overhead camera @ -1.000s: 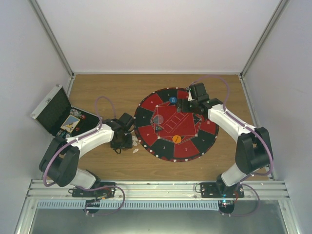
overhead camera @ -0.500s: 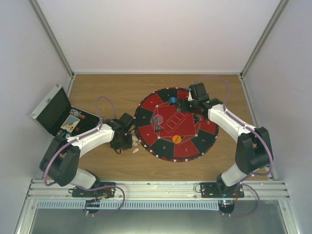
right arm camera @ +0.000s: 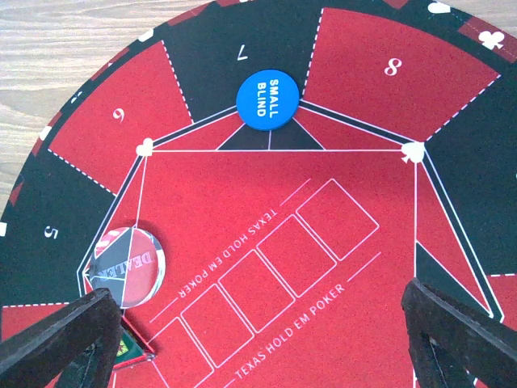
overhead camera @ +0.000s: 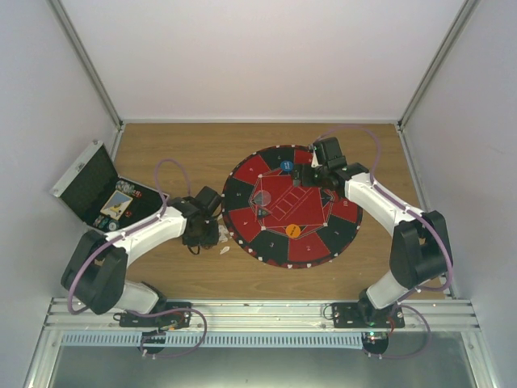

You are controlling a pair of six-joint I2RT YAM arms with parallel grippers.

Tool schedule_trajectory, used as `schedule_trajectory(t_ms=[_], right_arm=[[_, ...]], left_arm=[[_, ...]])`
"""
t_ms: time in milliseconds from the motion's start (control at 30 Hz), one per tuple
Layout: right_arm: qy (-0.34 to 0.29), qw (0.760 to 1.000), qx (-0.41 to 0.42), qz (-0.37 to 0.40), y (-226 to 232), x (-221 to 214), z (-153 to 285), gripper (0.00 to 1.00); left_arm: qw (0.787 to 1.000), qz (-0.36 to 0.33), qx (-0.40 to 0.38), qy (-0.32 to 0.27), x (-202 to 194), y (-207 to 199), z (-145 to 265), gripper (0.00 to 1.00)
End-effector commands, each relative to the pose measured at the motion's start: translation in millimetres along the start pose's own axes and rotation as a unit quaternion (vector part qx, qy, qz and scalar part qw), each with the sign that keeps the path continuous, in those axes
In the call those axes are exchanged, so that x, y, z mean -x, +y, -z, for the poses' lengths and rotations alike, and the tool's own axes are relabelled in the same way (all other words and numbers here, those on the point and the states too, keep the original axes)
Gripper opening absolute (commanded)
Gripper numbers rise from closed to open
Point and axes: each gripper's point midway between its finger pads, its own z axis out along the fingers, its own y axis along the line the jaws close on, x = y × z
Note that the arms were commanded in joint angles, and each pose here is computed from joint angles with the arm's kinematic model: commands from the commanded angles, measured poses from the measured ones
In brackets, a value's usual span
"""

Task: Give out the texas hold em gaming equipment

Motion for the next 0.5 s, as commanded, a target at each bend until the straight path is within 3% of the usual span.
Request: schedule_trajectory(t_ms=[0,200,467], right_arm=[[-0.013,1.0,-0.002,-0.003,-1.8,10.2,0.1,0.95],[-0.014,1.0,-0.003,-0.003,-2.7,11.0,0.8,0.95],[-0.021,1.0,-0.01,-0.005,-5.1,12.4,5.3,0.95]], left_arm=[[0.999,0.008,-0.015,-0.029,8.0,-4.4,18.7,0.38],[0.999,0.001,-0.033,-0.035,9.3,-10.5,35.2,0.36],[0.995,-0.05,-0.059,-0.068,45.8,-48.3,65.8,0.34]])
